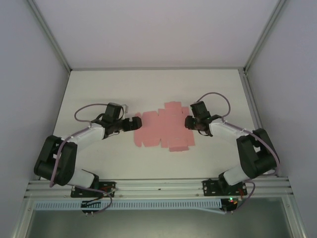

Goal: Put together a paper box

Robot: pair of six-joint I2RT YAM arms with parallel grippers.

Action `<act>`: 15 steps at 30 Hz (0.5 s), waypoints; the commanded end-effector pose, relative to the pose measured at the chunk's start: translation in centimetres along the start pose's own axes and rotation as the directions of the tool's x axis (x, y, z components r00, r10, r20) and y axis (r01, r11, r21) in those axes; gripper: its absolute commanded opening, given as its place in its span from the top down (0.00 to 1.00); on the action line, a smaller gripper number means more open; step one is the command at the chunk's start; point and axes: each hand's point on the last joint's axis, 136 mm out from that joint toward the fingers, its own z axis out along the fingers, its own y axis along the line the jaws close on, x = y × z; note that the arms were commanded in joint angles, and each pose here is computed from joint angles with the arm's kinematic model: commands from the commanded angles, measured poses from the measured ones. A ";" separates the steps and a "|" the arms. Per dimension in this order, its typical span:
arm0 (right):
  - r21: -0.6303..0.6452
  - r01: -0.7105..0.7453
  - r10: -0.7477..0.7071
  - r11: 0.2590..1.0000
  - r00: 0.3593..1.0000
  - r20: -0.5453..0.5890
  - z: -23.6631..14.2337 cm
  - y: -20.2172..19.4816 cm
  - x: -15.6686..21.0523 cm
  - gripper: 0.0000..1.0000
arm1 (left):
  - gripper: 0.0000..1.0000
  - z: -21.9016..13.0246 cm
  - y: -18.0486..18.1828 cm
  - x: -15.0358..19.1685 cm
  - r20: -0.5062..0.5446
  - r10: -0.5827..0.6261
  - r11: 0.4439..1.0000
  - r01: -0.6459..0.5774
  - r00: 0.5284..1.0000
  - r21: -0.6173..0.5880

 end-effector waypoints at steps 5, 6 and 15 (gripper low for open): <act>0.073 -0.057 0.062 0.996 0.996 -0.066 2.4 -1.6 2.8 0.77 | 0.04 2.2 -1.6 1.0 -0.067 -0.010 0.996 0.016 0.998 0.089; 0.073 -0.061 0.066 0.996 0.995 -0.074 2.6 -1.7 3.2 0.79 | 0.05 2.4 -1.8 1.1 -0.076 -0.010 0.995 0.018 0.997 0.101; 0.052 -0.086 0.093 0.995 0.986 -0.137 3.9 -1.7 5.7 0.89 | 0.07 4.0 -4.8 1.8 -0.122 0.030 0.968 0.002 0.992 0.252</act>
